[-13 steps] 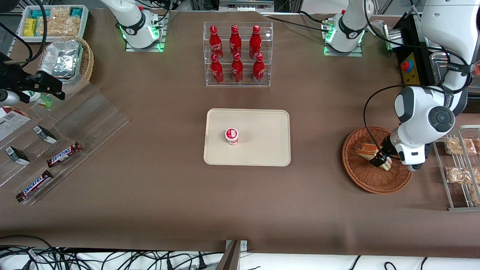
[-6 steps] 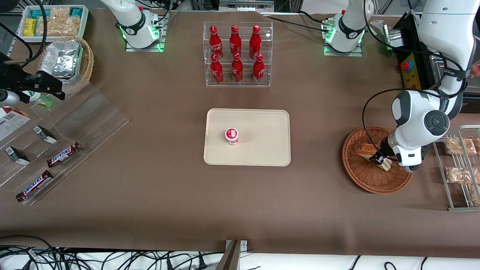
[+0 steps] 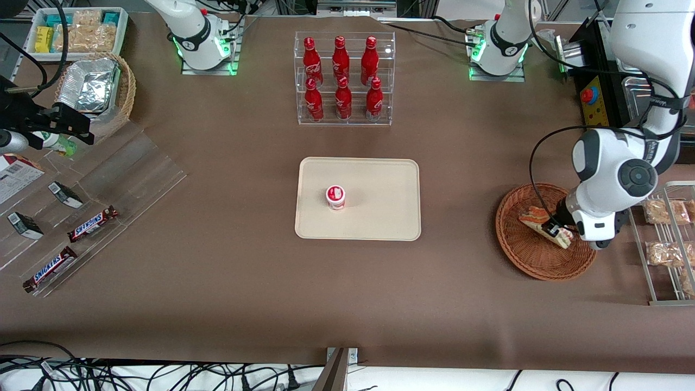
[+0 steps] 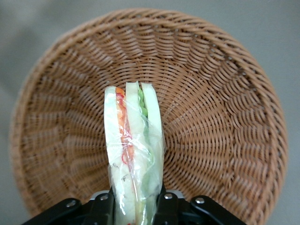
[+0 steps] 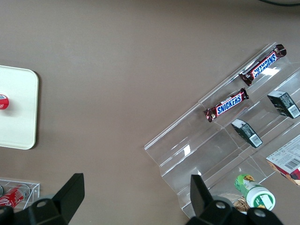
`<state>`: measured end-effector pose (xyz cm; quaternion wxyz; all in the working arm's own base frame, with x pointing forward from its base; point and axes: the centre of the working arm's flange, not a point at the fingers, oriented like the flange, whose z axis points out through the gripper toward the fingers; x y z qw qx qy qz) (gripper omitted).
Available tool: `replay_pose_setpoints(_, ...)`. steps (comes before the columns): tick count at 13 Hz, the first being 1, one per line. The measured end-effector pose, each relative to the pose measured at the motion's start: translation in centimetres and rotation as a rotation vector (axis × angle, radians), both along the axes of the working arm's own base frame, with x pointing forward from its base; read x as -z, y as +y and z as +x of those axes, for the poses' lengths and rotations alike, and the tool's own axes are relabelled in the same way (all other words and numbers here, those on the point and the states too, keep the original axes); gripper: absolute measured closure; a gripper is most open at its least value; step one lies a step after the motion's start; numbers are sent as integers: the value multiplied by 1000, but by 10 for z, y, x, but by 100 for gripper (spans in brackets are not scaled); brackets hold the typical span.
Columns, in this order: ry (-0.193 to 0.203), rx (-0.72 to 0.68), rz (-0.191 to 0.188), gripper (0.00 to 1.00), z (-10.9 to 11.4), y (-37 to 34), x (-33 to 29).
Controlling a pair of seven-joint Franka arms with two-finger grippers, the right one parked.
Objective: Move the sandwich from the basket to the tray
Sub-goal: 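Lift the sandwich and carry it toward the cream tray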
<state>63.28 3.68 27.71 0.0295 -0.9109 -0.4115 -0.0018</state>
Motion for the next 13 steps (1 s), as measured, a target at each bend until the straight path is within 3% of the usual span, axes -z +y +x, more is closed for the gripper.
replay_pose_setpoints(2, 32, 40, -2, 81, 7, -20, -42)
replay_pose_setpoints(7, 43, 221, -41, 81, 4, -118, -80)
replay_pose_setpoints(9, 52, 310, -37, 81, 2, -147, -93)
replay_pose_setpoints(13, 17, 459, -57, 81, -5, -220, -136)
